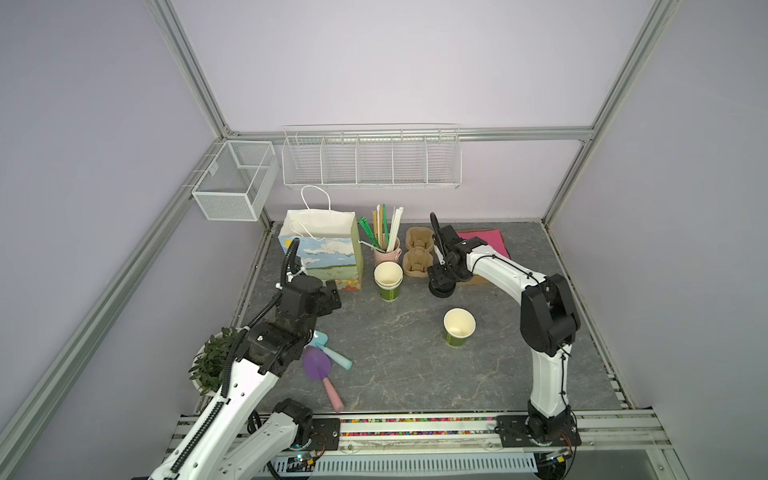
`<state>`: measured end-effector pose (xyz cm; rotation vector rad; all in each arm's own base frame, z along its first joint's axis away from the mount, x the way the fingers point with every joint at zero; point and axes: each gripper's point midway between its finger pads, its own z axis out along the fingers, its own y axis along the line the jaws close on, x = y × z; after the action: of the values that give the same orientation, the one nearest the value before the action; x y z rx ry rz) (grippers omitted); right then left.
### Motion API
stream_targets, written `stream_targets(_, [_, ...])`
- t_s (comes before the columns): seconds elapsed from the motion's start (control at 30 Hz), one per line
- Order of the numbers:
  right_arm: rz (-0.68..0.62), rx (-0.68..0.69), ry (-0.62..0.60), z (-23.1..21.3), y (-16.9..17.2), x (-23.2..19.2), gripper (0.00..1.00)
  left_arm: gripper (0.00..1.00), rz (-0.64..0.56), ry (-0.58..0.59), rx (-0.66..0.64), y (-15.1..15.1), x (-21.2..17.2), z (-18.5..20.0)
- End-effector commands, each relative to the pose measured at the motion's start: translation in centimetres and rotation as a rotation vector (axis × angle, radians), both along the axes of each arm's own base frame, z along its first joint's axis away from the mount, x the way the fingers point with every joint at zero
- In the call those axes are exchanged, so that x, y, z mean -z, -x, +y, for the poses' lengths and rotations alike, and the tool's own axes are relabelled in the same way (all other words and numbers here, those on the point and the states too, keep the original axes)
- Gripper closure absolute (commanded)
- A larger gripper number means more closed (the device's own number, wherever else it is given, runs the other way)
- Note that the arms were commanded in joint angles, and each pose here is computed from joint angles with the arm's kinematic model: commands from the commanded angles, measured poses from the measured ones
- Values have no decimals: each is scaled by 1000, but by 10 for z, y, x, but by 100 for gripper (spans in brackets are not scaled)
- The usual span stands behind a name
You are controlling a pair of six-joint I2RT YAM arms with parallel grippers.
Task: Pack the takeout coffee
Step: 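Lower the right gripper and grasp the black cup lid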
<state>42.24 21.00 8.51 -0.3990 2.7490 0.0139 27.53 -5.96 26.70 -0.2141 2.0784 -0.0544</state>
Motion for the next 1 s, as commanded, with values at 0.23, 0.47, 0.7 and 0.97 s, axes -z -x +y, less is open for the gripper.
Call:
stream_targets(0.23, [90,36,-25,4,1,28,13,1,12,-13,-4,1,4,3])
stream_targets(0.47, [83,47,11,-1,-4,33,17,1,15,-13,-5,0,5,2])
stream_targets(0.7, [64,42,-14,1,-4,27,17,1,15,-15,-7,0,5,3])
stream_targets(0.97, [68,54,-44,2,-6,26,17,1,17,-16,-11,0,5,4])
